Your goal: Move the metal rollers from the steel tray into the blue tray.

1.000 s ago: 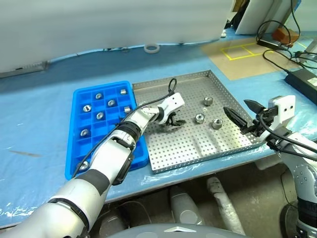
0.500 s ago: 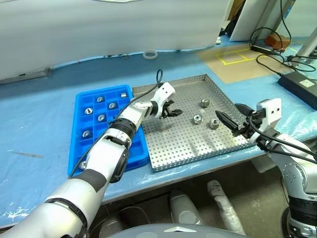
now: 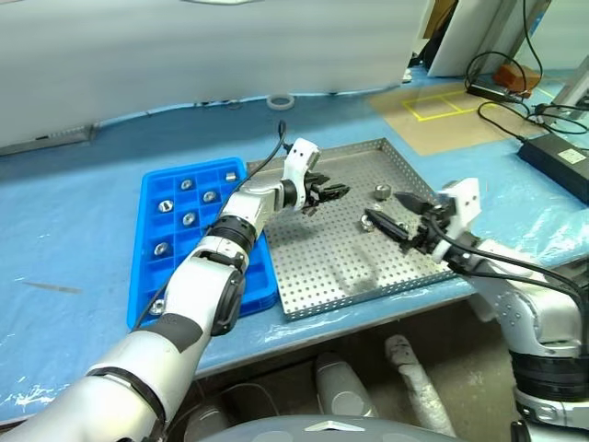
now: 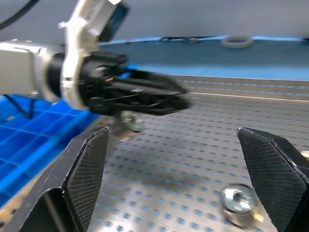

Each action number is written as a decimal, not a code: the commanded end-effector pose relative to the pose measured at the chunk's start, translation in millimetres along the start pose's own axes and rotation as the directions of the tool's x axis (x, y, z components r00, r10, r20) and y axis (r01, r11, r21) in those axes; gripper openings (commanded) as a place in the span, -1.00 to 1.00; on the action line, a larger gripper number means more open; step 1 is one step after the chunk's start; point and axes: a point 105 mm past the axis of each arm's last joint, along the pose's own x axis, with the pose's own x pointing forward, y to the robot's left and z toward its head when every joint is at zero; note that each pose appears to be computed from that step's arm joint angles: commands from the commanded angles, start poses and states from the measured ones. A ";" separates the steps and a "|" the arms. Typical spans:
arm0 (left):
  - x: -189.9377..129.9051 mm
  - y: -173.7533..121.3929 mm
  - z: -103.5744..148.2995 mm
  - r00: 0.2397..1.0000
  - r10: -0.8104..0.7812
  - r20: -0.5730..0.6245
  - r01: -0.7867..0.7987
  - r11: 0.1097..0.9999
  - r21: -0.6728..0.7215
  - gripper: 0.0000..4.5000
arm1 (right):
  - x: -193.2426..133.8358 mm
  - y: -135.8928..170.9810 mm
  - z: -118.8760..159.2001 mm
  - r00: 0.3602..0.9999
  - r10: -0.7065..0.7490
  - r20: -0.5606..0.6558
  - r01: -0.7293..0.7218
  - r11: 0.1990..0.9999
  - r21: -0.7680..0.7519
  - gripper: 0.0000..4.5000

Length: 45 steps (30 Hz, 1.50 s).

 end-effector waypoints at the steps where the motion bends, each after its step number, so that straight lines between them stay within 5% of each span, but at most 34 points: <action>1: 2.7 -5.9 29.0 0.995 -0.009 0.095 0.013 0.999 -0.034 0.49 | 15.7 -0.3 -1.8 0.999 -0.026 -0.031 0.025 0.998 -0.052 1.00; 18: 16.2 -27.0 30.8 0.987 -0.051 0.153 0.083 0.975 -0.206 0.49 | 56.3 7.9 -5.9 0.999 0.015 -0.035 -0.016 0.999 -0.041 1.00; 29: 7.2 -23.2 41.0 0.975 -0.056 0.215 0.114 0.957 -0.267 0.51 | 55.9 -3.4 1.1 1.000 -0.011 -0.003 0.010 0.997 -0.071 -0.66; 39: -1.9 -9.7 40.0 0.976 -0.007 0.216 0.064 0.964 -0.257 0.51 | 54.2 -11.2 18.5 0.998 -0.015 0.060 0.021 0.995 -0.096 -0.69; 45: -27.7 10.2 64.7 0.930 0.050 0.365 0.024 0.980 -0.195 0.51 | 49.3 -14.8 23.5 0.996 -0.024 0.089 0.032 0.995 -0.094 -0.69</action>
